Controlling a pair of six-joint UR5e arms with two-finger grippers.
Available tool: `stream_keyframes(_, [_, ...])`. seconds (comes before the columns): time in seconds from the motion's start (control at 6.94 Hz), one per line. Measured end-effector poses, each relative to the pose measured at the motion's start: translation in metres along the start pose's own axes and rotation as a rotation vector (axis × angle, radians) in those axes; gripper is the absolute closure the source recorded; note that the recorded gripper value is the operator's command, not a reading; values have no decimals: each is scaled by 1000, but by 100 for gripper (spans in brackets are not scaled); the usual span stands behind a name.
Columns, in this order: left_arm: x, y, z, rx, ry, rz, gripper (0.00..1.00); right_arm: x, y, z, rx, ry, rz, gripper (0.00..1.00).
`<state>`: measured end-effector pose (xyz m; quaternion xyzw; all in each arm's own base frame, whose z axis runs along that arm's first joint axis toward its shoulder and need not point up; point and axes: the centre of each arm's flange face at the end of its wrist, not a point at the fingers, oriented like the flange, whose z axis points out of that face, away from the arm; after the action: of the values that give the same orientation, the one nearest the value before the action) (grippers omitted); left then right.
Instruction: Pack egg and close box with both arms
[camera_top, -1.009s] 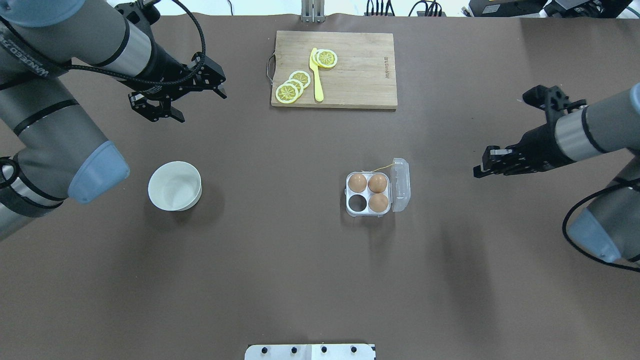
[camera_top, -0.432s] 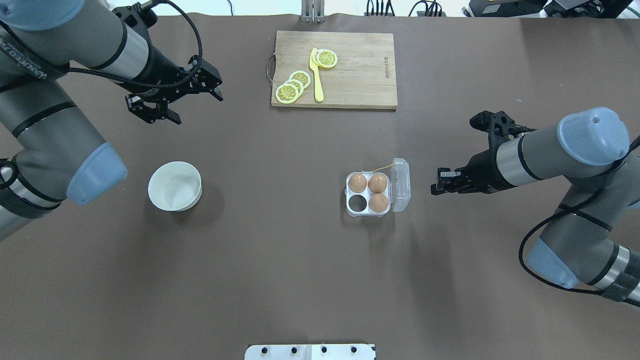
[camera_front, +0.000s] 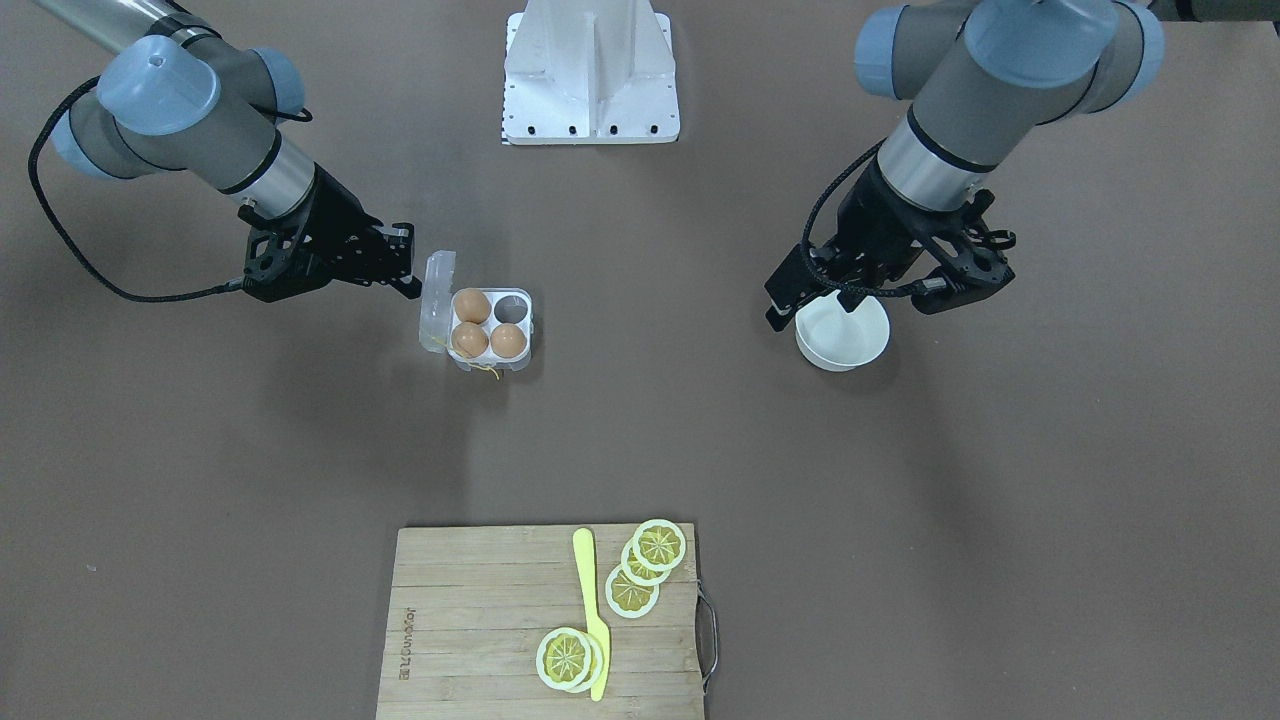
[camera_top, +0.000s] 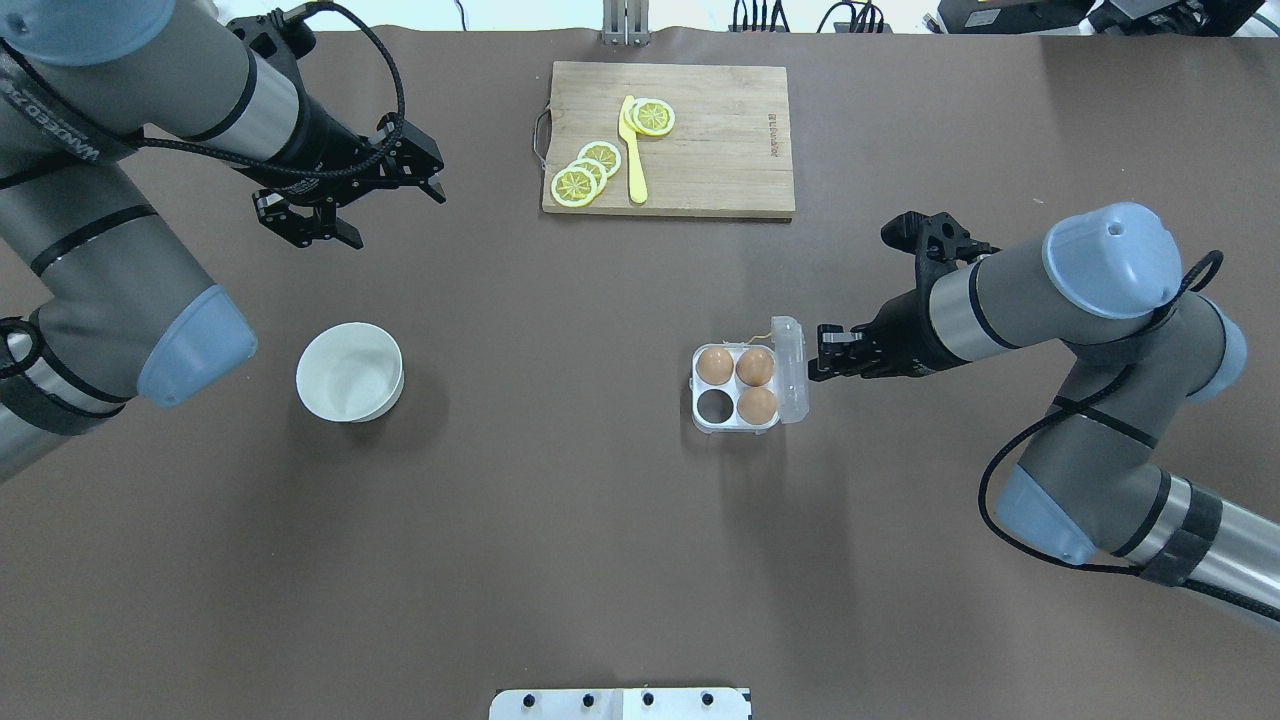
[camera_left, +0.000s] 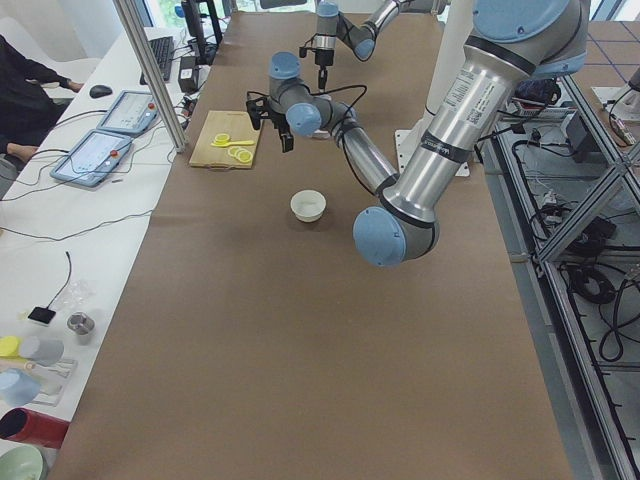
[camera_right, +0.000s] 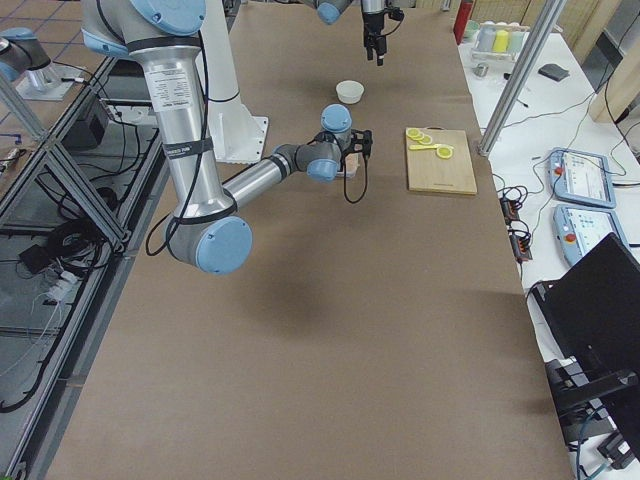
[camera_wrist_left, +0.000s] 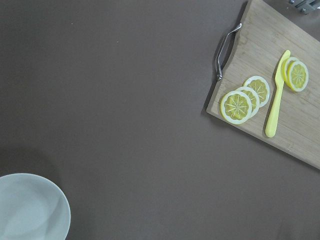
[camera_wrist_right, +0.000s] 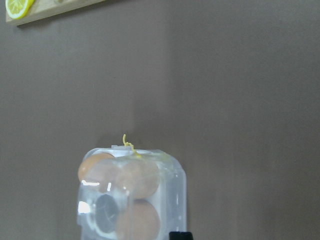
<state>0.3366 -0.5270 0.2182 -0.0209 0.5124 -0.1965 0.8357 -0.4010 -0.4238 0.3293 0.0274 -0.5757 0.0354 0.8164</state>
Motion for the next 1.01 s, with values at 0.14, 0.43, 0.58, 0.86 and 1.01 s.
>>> stream_keyframes(0.14, [-1, -1, 1, 0, 1, 0, 2, -22, 0, 3, -5, -20, 7, 100])
stream_keyframes(0.43, [-9, -3, -3, 6, 1, -4, 2, -51, -3, 2, -6, -32, 20, 32])
stream_keyframes(0.58, [-12, -5, -7, 12, 3, -7, 2, -54, -7, -1, -2, -30, 31, 7])
stream_keyframes(0.86, [-19, -12, -10, 30, -7, 47, 2, -55, -38, -23, 16, 14, 83, 0])
stream_keyframes(1.01, [-33, -23, -11, 55, -29, 82, 2, -45, -65, -46, 22, 53, 121, 0])
